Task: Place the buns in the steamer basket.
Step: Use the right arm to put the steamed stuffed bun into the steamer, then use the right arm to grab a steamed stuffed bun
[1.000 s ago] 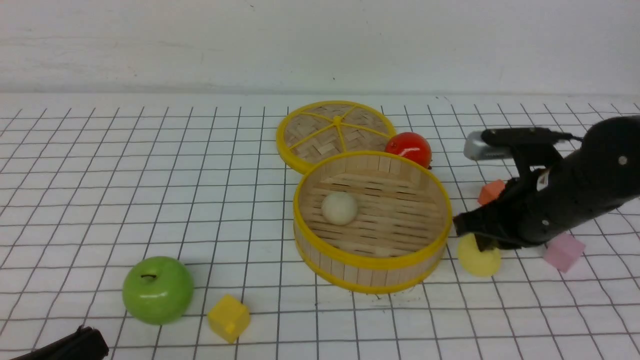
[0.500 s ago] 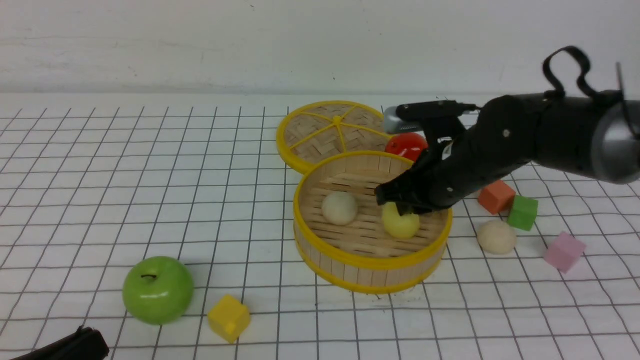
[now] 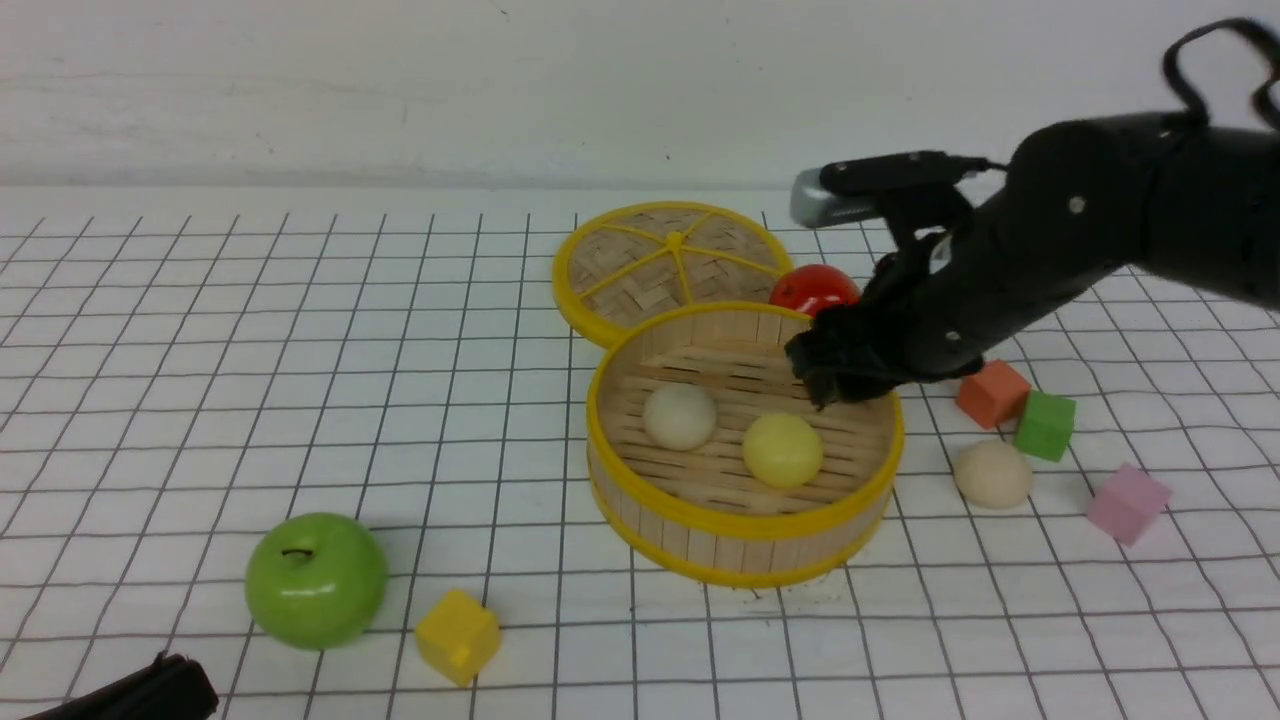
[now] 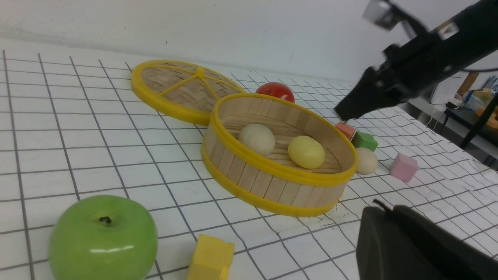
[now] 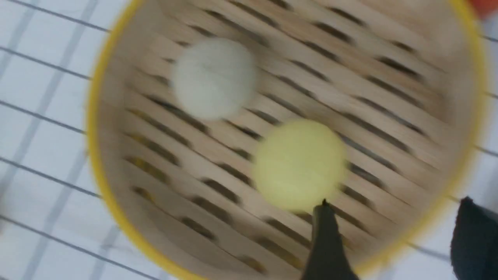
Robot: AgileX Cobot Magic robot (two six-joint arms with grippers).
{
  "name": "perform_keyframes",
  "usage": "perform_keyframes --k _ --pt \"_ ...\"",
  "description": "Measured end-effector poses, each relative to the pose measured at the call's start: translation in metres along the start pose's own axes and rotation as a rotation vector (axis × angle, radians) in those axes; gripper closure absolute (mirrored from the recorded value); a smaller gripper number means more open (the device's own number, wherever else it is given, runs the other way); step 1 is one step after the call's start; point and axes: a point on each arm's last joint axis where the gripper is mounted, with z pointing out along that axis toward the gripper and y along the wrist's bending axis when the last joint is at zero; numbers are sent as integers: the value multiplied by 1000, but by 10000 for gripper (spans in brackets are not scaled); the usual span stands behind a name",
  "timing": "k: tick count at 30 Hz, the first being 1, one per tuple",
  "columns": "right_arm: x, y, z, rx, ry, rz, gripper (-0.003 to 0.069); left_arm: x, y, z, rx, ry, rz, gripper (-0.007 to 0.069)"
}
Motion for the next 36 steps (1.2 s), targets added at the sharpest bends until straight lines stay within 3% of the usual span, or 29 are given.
perform_keyframes --k 5,14,25,36 --pt "23 -48 12 139 130 178 314 0 0 0 0 0 0 608" --pt "30 -90 55 161 97 316 372 0 0 0 0 0 0 604" --pt "25 -99 63 157 12 349 372 0 0 0 0 0 0 594" --pt "32 -105 79 162 44 363 379 0 0 0 0 0 0 584"
